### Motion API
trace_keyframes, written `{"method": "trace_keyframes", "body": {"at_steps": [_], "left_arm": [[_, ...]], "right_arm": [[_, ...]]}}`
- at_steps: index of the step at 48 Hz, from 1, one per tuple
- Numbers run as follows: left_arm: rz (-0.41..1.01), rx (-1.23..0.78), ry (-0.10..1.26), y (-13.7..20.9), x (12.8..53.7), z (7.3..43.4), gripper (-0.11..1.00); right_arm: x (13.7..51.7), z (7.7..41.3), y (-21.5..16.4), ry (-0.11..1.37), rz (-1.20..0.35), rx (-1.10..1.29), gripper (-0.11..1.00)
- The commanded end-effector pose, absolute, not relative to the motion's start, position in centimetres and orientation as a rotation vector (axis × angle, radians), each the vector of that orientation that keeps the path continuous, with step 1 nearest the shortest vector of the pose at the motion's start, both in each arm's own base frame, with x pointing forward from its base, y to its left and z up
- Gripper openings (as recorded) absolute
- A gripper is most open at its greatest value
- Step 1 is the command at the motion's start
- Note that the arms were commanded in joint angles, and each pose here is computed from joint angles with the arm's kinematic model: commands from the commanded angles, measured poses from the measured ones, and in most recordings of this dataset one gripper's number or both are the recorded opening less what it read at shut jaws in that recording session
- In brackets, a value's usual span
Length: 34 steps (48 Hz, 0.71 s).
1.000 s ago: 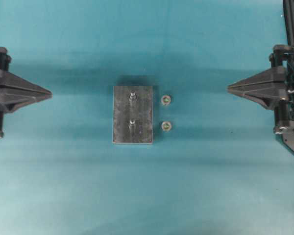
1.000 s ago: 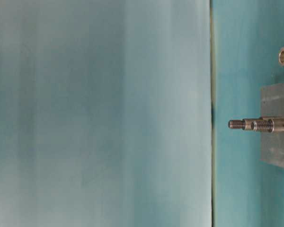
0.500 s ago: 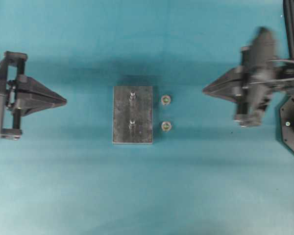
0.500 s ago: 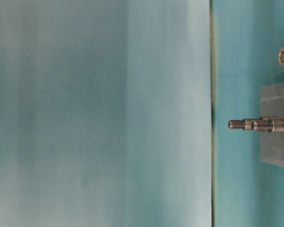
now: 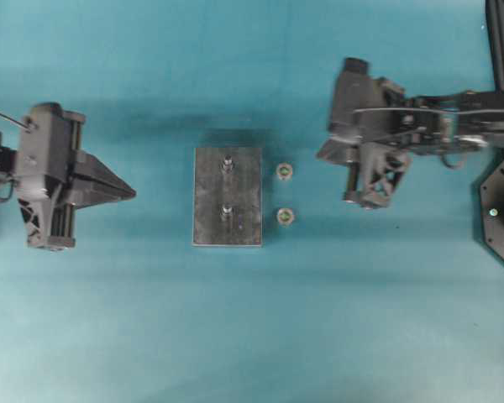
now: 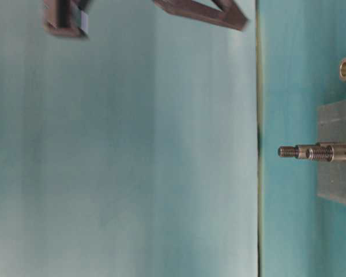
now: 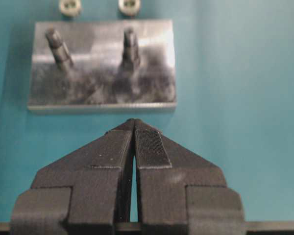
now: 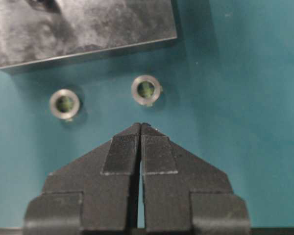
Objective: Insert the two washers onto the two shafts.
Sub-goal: 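Move the right gripper left toward the upper metal washer beside the plate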
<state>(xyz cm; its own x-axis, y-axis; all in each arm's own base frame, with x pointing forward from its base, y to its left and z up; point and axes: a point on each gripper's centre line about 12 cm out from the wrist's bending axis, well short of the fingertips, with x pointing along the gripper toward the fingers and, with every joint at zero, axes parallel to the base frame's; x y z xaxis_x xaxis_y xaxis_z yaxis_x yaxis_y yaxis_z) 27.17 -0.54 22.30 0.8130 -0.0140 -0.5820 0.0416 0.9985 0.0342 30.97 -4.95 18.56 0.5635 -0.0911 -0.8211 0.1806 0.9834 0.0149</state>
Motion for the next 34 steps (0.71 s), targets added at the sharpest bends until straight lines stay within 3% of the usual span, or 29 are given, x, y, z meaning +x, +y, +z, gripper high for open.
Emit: {"method": "trace_keyframes", "body": {"at_steps": [1, 6, 9, 20, 23, 34], "left_arm": [[-0.033, 0.063, 0.607, -0.5, 27.8, 22.9, 0.00], [-0.035, 0.076, 0.624, -0.4, 28.0, 22.4, 0.00], [-0.029, 0.078, 0.638, -0.2, 28.2, 22.0, 0.00], [-0.030, 0.078, 0.654, -0.2, 28.0, 21.4, 0.00], [-0.030, 0.078, 0.658, -0.2, 27.9, 21.3, 0.00], [-0.030, 0.079, 0.670, -0.2, 27.9, 20.8, 0.00]], "right_arm": [[32.3, 18.5, -5.3, 0.962, -0.165, 0.103, 0.01], [33.1, 17.6, -5.4, 0.991, -0.165, 0.107, 0.05], [33.5, 17.1, -5.6, 1.005, -0.170, 0.112, 0.16], [35.2, 15.3, -5.9, 1.091, -0.166, 0.117, 0.79], [35.6, 14.9, -5.9, 1.117, -0.164, 0.116, 0.92], [36.9, 14.1, -6.2, 1.149, -0.164, 0.118, 0.90]]}}
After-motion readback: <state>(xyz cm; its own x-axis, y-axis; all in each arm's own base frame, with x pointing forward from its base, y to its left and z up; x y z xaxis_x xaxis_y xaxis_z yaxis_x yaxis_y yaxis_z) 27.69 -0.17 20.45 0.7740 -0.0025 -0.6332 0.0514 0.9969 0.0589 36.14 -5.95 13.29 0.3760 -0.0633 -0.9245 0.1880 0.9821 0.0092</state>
